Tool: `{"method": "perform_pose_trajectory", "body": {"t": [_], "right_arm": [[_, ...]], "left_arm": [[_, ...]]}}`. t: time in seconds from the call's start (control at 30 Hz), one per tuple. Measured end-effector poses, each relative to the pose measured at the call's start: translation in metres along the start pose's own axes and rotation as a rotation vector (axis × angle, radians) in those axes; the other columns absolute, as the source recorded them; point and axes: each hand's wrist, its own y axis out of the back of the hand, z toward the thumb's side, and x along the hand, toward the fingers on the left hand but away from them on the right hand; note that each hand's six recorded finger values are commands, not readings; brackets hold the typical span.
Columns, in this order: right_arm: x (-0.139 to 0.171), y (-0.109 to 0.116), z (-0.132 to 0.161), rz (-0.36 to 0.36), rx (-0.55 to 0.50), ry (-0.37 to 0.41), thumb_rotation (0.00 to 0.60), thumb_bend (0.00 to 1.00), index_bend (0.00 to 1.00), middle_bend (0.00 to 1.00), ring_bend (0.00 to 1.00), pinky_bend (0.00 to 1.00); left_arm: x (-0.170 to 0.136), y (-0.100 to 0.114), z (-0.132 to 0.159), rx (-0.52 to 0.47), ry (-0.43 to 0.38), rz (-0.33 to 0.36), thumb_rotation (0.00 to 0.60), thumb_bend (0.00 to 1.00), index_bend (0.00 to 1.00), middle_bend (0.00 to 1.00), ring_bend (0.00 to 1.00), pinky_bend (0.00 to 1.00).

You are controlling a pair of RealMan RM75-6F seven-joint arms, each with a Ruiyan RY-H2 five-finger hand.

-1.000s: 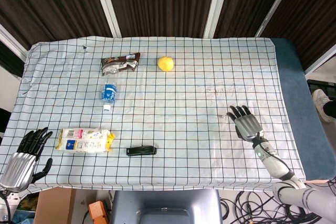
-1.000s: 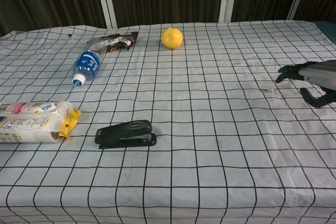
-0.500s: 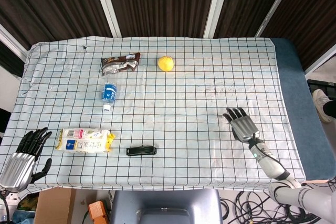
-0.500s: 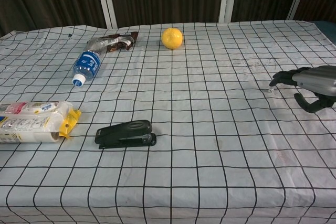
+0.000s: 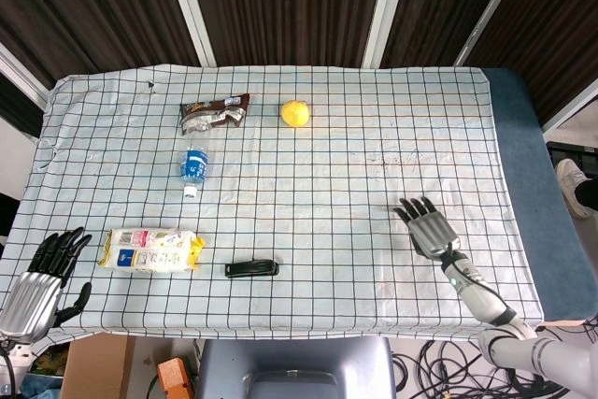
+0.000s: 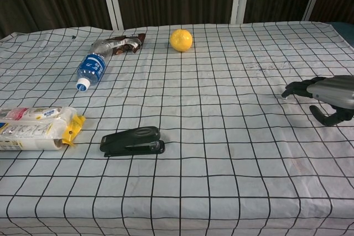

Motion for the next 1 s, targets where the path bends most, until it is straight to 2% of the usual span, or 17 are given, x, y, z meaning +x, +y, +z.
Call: {"method": "perform_pose_trajectory", "body": {"t": [0.2, 0.4, 0.47, 0.53, 0.6, 0.7, 0.83, 0.93, 1.0], "right_arm": [[0.013, -0.003, 0.003, -0.002, 0.024, 0.019, 0.600, 0.77, 0.11, 0.00, 0.00, 0.00], [0.032, 0.007, 0.002, -0.081, 0.034, 0.029, 0.600, 0.77, 0.07, 0.00, 0.00, 0.00], [0.040, 0.011, 0.001, -0.110, 0.033, 0.030, 0.600, 0.73, 0.03, 0.00, 0.00, 0.00], [0.051, 0.015, -0.002, -0.140, 0.024, 0.024, 0.600, 0.63, 0.00, 0.00, 0.00, 0.00], [0.069, 0.018, -0.005, -0.182, 0.012, 0.013, 0.600, 0.57, 0.00, 0.00, 0.00, 0.00], [0.111, 0.024, -0.014, -0.272, -0.010, -0.031, 0.600, 0.56, 0.00, 0.00, 0.00, 0.00], [0.184, 0.026, -0.032, -0.407, -0.053, -0.144, 0.600, 0.55, 0.00, 0.00, 0.00, 0.00], [0.231, 0.026, -0.041, -0.460, -0.095, -0.214, 0.600, 0.55, 0.00, 0.00, 0.00, 0.00], [0.244, 0.026, -0.044, -0.472, -0.113, -0.238, 0.600, 0.55, 0.00, 0.00, 0.00, 0.00]], "left_arm": [[-0.001, 0.001, 0.001, -0.002, -0.006, 0.002, 0.600, 0.47, 0.00, 0.00, 0.00, 0.07], [-0.002, 0.002, 0.001, -0.004, -0.009, 0.008, 0.600, 0.47, 0.00, 0.00, 0.00, 0.07], [-0.002, 0.003, 0.001, -0.005, -0.008, 0.010, 0.600, 0.47, 0.00, 0.00, 0.00, 0.07], [-0.003, 0.003, 0.001, -0.002, -0.005, 0.012, 0.600, 0.47, 0.00, 0.00, 0.00, 0.07], [-0.004, 0.004, 0.000, 0.002, -0.003, 0.016, 0.600, 0.47, 0.00, 0.00, 0.00, 0.07], [-0.004, 0.004, 0.001, 0.008, 0.000, 0.020, 0.600, 0.47, 0.00, 0.00, 0.00, 0.07], [-0.004, 0.002, 0.001, 0.016, 0.002, 0.017, 0.600, 0.47, 0.00, 0.00, 0.00, 0.07], [-0.004, 0.001, 0.002, 0.020, 0.002, 0.018, 0.600, 0.47, 0.00, 0.00, 0.00, 0.07], [-0.004, 0.001, 0.003, 0.027, 0.004, 0.018, 0.600, 0.47, 0.00, 0.00, 0.00, 0.07]]}}
